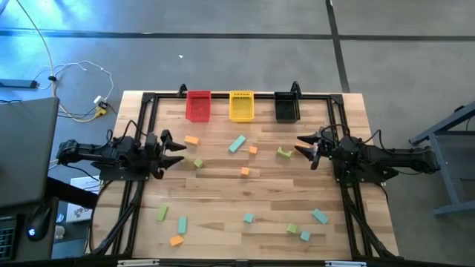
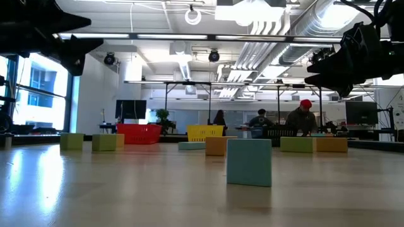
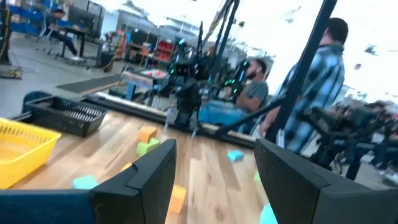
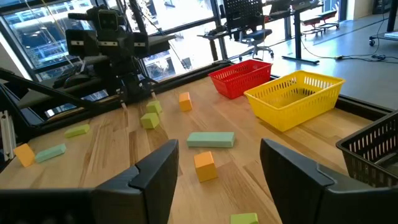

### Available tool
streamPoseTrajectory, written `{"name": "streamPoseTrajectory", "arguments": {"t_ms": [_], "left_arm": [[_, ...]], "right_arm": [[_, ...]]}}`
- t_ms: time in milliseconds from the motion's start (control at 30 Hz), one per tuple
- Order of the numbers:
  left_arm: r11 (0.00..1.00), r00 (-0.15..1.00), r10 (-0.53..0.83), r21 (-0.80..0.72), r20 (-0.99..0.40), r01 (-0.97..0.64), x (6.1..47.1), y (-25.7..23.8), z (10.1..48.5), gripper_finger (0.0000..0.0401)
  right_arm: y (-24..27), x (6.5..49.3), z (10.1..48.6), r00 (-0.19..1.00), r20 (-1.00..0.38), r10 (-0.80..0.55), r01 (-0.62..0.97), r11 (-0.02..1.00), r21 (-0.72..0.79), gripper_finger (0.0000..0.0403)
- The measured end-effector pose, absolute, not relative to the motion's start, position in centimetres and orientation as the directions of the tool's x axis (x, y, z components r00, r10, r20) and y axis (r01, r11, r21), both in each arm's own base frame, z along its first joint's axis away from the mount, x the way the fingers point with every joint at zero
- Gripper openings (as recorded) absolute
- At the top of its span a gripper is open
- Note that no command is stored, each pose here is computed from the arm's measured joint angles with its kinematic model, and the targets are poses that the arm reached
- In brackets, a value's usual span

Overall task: Sort & place blocks by color
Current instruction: Put the green block into the red basket

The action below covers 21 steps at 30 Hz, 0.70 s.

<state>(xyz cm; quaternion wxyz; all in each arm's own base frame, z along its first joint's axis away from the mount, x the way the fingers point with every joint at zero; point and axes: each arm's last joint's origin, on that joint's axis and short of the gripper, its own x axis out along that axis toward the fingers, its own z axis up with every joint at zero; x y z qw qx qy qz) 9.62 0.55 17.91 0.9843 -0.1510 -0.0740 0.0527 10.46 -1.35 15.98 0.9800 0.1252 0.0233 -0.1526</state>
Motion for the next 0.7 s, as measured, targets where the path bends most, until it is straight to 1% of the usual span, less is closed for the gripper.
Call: {"name": "streamPoseTrajectory", "arguments": {"t_ms": [67, 333, 533, 600, 700], "left_arm": [[0.942, 0.98, 0.133, -0.327, 0.15, -0.078, 9.6, 0.6, 18.1, 0.0207], [0.918, 0.965, 0.233, -0.354, 0.122, -0.177, 9.6, 0.9, 18.1, 0.0207], [0.913, 0.963, 0.25, -0.354, 0.099, -0.201, 9.8, 0.9, 20.2, 0.0207], [0.908, 0.96, 0.272, -0.347, 0.059, -0.236, 9.9, 1.0, 21.2, 0.0207], [0.891, 0.945, 0.323, -0.324, -0.044, -0.319, 10.2, 1.1, 22.4, 0.0207]], "right_arm": [[-1.4, 10.5, 16.0, 0.952, -0.084, -0.294, 0.305, 0.922, 0.238, 0.0213], [-1.4, 10.5, 16.0, 0.952, -0.084, -0.293, 0.305, 0.922, 0.238, 0.0213], [-1.4, 10.5, 16.0, 0.952, -0.084, -0.293, 0.305, 0.922, 0.238, 0.0213], [-1.4, 10.5, 16.0, 0.952, -0.084, -0.293, 0.305, 0.922, 0.238, 0.0213], [-1.4, 10.5, 16.0, 0.952, -0.084, -0.293, 0.305, 0.922, 0.238, 0.0213]]}}
